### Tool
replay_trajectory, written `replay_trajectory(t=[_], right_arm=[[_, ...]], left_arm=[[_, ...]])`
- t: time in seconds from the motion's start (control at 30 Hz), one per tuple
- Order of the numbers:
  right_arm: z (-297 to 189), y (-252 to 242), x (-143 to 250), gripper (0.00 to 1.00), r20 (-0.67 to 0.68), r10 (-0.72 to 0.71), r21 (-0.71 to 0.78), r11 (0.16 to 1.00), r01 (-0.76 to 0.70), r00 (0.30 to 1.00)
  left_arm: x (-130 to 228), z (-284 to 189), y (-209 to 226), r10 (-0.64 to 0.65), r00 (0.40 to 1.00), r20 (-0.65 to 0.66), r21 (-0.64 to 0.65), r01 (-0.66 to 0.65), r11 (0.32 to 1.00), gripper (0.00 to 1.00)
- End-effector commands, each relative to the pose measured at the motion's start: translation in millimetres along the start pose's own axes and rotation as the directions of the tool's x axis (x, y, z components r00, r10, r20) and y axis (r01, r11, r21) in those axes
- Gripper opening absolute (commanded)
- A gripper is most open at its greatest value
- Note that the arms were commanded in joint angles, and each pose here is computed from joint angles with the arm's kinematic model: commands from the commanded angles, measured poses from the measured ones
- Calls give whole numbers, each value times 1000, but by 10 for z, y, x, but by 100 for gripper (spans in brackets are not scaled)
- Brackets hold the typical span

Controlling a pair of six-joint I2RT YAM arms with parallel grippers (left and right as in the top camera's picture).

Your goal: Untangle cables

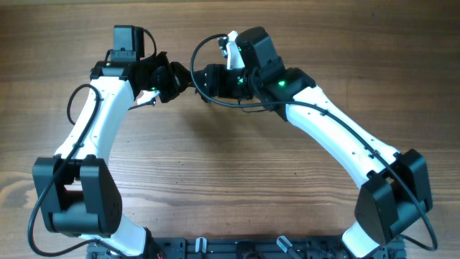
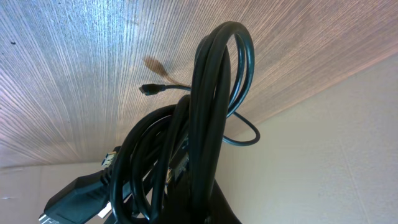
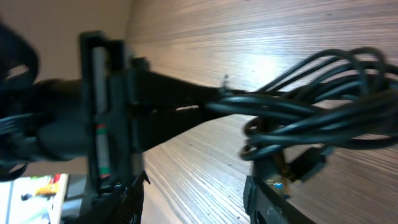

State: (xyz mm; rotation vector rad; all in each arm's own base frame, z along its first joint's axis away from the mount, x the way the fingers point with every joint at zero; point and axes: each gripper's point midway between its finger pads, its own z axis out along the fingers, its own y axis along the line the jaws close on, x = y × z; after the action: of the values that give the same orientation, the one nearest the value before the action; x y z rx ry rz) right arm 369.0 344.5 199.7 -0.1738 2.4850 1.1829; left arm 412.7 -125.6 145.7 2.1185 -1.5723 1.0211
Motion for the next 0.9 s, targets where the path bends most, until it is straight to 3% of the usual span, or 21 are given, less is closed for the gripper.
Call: replay_trajectory(t=[0.0, 0.37, 0.73, 0.8, 0.87], right_arm=[[103, -182, 10, 53, -3, 38, 61, 997, -37, 999], [366, -448, -3, 48, 1, 51, 104, 993, -51, 999], [345, -743, -249, 46, 116, 41, 212, 975, -65, 992], [315, -798, -321, 43, 143, 22, 234, 971, -55, 989], [302, -821, -361, 32, 159, 4, 249, 967, -44, 987]], left_arm=[[72, -18, 14, -15, 1000, -27, -9, 15, 1000, 4], [138, -23, 94, -28, 997, -68, -51, 25, 998, 4], [240, -32, 165, 1, 992, -127, -86, -12, 996, 4], [253, -23, 177, 12, 992, -128, -87, -23, 996, 4], [259, -17, 186, 20, 991, -129, -89, -32, 996, 4]])
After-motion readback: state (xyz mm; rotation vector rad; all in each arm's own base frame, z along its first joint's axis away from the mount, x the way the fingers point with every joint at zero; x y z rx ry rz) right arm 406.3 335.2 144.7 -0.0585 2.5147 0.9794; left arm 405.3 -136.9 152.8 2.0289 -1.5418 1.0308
